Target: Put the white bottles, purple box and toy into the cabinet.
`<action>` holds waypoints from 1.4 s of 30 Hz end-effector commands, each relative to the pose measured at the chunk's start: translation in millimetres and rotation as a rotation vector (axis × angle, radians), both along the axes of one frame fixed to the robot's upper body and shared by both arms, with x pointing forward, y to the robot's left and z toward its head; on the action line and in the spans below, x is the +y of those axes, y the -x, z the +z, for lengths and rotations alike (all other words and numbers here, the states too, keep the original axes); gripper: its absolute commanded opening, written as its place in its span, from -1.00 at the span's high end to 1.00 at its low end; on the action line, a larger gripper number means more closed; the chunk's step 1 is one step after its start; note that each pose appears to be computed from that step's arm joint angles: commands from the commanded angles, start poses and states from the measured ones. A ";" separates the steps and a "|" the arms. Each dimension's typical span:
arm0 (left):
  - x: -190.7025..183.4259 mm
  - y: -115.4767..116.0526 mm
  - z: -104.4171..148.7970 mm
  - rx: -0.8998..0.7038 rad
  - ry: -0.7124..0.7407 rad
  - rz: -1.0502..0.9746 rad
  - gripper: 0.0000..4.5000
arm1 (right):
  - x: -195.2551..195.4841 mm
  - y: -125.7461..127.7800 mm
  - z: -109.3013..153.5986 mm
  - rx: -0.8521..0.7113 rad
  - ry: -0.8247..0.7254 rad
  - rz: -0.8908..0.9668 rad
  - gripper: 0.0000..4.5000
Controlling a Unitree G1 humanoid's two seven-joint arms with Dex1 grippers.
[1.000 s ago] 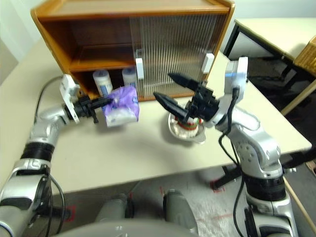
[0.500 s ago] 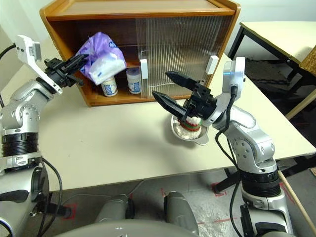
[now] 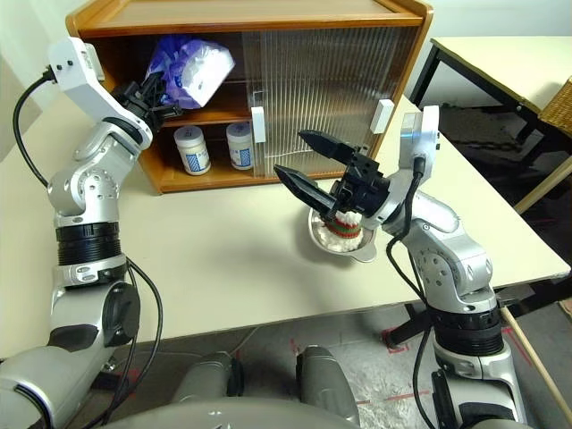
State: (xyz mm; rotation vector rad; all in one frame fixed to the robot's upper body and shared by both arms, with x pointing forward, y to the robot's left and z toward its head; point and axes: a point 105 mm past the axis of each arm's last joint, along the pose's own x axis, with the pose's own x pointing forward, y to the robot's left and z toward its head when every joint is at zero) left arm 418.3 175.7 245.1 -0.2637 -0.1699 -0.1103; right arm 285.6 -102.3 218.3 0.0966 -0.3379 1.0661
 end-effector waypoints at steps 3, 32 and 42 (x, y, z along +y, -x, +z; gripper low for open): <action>5.5 -5.3 7.4 0.009 -0.067 0.166 0.99 | -2.2 1.4 -1.6 -0.006 0.003 -0.016 -1.00; -12.2 -27.0 1.8 0.060 -0.004 0.304 -0.99 | -4.5 1.6 -0.5 -0.007 0.002 -0.035 -1.00; -28.6 -2.5 17.9 -0.109 -0.010 0.018 -0.99 | -4.4 0.6 -1.8 -0.003 0.003 -0.029 -1.00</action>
